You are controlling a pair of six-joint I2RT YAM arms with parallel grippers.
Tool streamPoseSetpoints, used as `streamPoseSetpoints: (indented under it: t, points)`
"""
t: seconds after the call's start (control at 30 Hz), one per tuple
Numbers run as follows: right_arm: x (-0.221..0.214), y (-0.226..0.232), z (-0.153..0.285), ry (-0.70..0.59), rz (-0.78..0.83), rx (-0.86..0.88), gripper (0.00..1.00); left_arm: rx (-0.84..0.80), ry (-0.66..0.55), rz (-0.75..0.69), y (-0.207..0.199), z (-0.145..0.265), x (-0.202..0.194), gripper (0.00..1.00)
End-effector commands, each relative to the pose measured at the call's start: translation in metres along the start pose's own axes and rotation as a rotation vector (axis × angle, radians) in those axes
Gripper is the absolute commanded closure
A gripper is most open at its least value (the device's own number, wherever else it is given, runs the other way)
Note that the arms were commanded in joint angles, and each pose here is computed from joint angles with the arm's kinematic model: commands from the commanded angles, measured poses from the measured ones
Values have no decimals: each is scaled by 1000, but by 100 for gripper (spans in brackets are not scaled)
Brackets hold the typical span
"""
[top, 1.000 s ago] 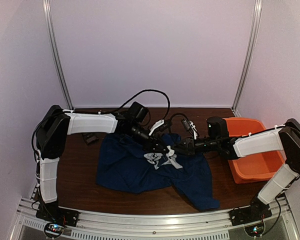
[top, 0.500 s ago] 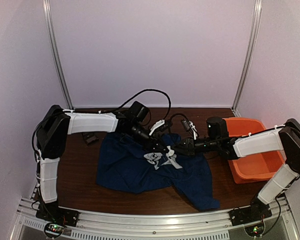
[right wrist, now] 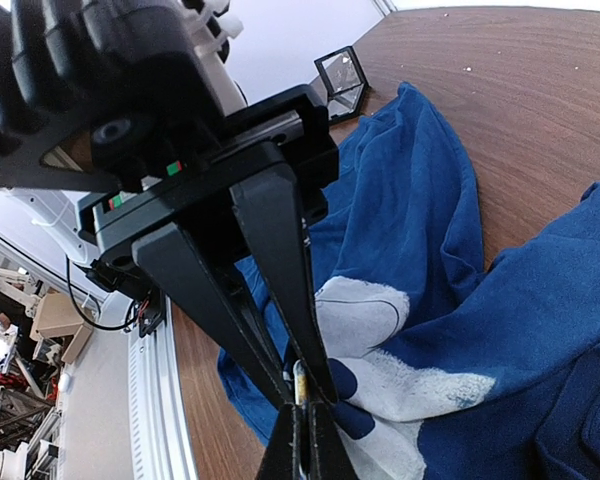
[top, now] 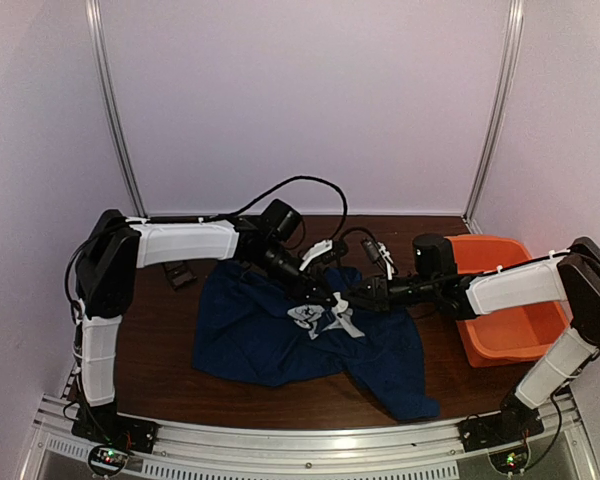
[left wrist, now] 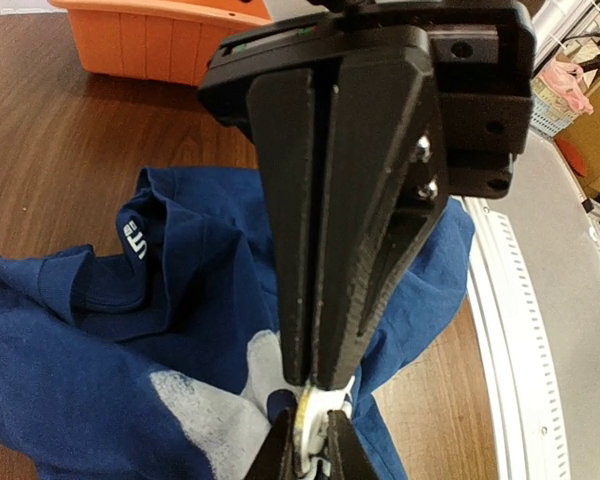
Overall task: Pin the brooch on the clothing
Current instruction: Pin the brooch to the flattened clothing, then place the brooch on the flattened clothing.
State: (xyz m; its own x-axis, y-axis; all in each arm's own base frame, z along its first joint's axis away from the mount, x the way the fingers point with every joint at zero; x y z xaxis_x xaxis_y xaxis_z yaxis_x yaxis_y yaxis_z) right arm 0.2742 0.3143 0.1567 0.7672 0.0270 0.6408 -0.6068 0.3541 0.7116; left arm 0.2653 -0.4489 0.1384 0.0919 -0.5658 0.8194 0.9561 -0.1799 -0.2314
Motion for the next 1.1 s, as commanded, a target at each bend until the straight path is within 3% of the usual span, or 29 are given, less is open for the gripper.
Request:
streamPoseSetpoints:
  t: [0.0, 0.33, 0.6, 0.7, 0.77, 0.9, 1.07]
  points:
    - [13, 4, 2, -33, 13, 2, 100, 0, 70, 16, 3, -10, -20, 89]
    - [11, 3, 1, -28, 11, 7, 100, -7, 69, 11, 2, -10, -19, 81]
    - [9, 0, 2, -22, 21, -18, 100, 37, -18, 4, 8, 12, 3, 55]
    - [9, -4, 3, -14, 36, -57, 100, 98, -47, 25, 17, 27, 11, 38]
    - [9, -8, 5, -6, 47, -94, 100, 150, -49, 52, 24, 36, 16, 31]
    - [9, -15, 8, 5, 100, -191, 100, 290, -51, 177, 43, 66, 12, 5]
    - [11, -27, 8, 11, 177, -374, 100, 557, -74, 395, 69, 126, -9, 2]
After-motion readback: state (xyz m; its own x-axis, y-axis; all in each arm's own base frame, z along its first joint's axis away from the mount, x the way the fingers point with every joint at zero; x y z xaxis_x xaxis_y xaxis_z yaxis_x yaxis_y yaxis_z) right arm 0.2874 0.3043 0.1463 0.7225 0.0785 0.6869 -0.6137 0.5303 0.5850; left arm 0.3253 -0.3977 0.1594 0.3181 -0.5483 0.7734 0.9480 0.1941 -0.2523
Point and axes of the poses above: each gripper's point midway between its finger pads, its own z axis back along the fingers, its own y axis along the line the jaws close on, x = y × z, the point moved 1 cm from there along z, back along the fingers, and after that the axes turned 8 degrees about -z, right-handed, at the moved point
